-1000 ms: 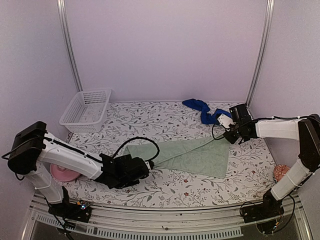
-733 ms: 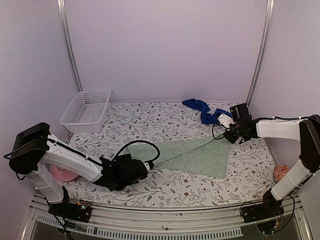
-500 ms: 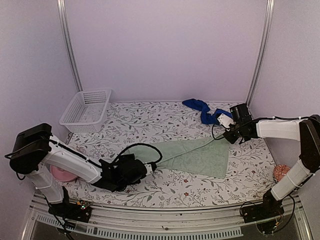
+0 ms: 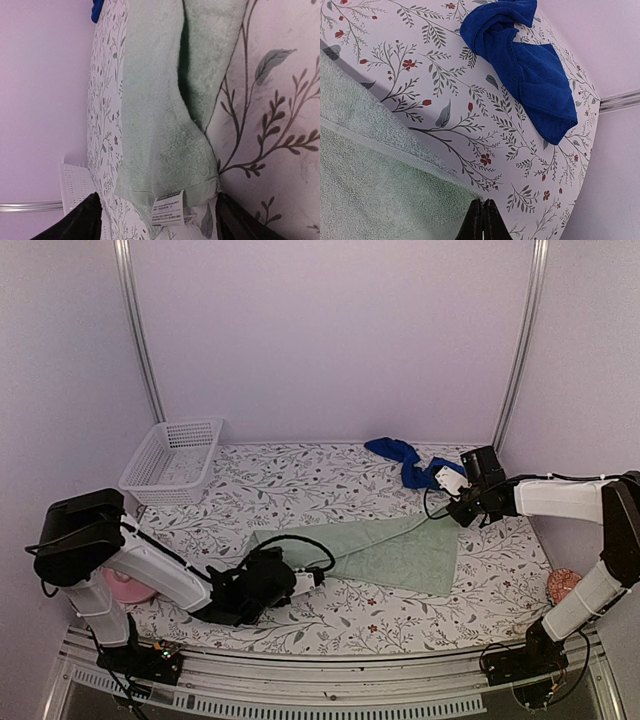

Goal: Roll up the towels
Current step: Pick up the towel from the center of the board.

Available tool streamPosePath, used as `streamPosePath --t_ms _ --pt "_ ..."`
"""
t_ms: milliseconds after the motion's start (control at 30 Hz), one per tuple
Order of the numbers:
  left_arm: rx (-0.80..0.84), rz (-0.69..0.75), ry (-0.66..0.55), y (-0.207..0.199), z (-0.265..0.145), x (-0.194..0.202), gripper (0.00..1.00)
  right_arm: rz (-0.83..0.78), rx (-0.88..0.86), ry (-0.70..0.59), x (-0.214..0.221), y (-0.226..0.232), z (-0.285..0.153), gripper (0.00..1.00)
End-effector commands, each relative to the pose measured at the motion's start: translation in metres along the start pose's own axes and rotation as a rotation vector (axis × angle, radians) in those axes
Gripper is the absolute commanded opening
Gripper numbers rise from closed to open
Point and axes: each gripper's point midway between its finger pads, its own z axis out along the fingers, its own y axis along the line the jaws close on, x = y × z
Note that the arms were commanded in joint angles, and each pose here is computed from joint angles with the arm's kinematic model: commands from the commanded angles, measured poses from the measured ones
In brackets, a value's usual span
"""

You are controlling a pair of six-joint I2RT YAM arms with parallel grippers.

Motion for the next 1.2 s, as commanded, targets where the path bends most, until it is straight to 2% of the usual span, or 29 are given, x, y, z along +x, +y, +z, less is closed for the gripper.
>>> streamPosePath --t_ms 0,200,300,433,733,967,1033,1167 --pt "0.039 0.068 0.009 -0.019 0.006 0.011 0.78 0.016 -0.005 -0.004 0.002 -0.001 -0.004 0.04" --pt "0.030 0.048 -0.032 -0.014 -0.001 0.006 0.70 0.016 -0.004 -0.003 0.002 -0.001 -0.004 0.04" --pt "-0.004 0.056 -0.045 -0.011 0.000 0.004 0.77 0.016 -0.007 -0.001 0.003 -0.001 -0.003 0.04" --pt "-0.050 0.075 -0.063 -0.010 0.005 -0.001 0.80 0.015 -0.007 0.001 0.003 0.000 -0.003 0.04" --pt "-0.150 0.114 -0.098 -0.001 0.002 -0.007 0.80 0.015 -0.014 0.004 0.004 0.001 -0.002 0.04" --pt "-0.406 0.104 -0.087 0.037 -0.007 -0.007 0.81 0.018 -0.016 0.003 0.004 0.001 -0.003 0.04" --pt "-0.464 0.140 -0.059 0.042 -0.007 -0.002 0.81 0.018 -0.016 0.003 0.003 0.001 -0.003 0.04" --pt "-0.501 0.134 -0.056 0.045 -0.008 -0.001 0.82 0.018 -0.018 0.003 0.003 0.002 -0.003 0.04"
